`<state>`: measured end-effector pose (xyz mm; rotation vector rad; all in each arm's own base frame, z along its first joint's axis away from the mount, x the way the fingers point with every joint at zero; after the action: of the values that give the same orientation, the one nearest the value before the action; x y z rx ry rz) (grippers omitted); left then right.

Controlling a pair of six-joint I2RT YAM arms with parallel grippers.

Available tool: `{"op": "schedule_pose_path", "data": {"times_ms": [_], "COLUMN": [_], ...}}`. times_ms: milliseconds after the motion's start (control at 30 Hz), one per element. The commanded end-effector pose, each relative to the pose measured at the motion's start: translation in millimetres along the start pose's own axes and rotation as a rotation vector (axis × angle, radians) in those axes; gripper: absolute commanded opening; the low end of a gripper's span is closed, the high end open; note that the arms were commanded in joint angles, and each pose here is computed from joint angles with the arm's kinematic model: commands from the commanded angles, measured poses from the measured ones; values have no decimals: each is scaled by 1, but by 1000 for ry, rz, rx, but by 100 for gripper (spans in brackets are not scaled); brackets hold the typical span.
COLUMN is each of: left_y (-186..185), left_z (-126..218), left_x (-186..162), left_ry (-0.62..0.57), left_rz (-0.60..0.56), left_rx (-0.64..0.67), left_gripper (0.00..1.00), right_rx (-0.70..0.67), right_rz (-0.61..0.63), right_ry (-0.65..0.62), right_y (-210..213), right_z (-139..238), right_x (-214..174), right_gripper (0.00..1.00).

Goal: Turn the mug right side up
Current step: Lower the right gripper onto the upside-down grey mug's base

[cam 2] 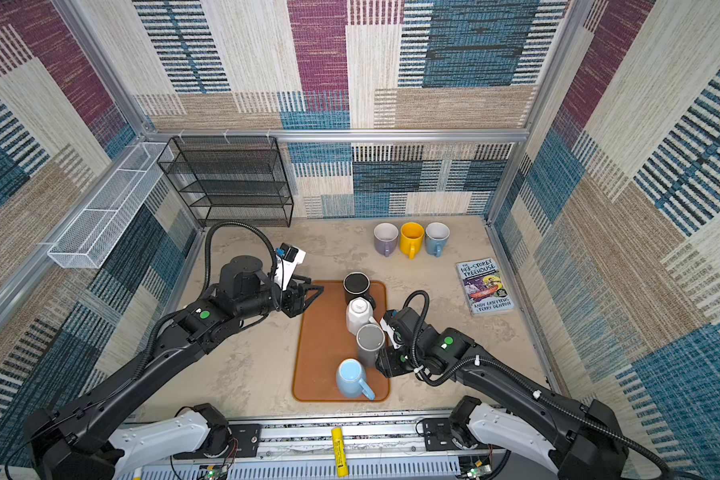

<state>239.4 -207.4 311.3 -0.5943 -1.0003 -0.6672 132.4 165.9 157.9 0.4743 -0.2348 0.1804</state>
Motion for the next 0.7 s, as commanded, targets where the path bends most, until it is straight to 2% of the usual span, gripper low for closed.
{"op": "schedule_pose_path", "data": {"times_ms": [0, 667], "left_y": [2, 3], "left_z": [3, 3], "left_x": [-1, 0], "left_ry": [5, 6], "left_rz": [-20, -23], "left_rx": [26, 31], "left_gripper": [51, 51], "right_rx": [-26, -145], "right_rz": [-7, 64], "right_ry": [-51, -45], "right_y": [4, 6], "right_z": [-2, -24], "right_x": [10, 21], "right_gripper": [53, 43]}}
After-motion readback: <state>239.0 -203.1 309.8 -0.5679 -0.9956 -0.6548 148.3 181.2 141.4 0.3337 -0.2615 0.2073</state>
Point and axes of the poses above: each gripper's point midway between its finger pads, its own z axis back along the fingers, its own y axis along the line the jaws close on, x = y × z, the point moved 6 cm from there along z, back along the fingers, and after that the axes turned 7 degrees about -z, right-handed, at the moved point
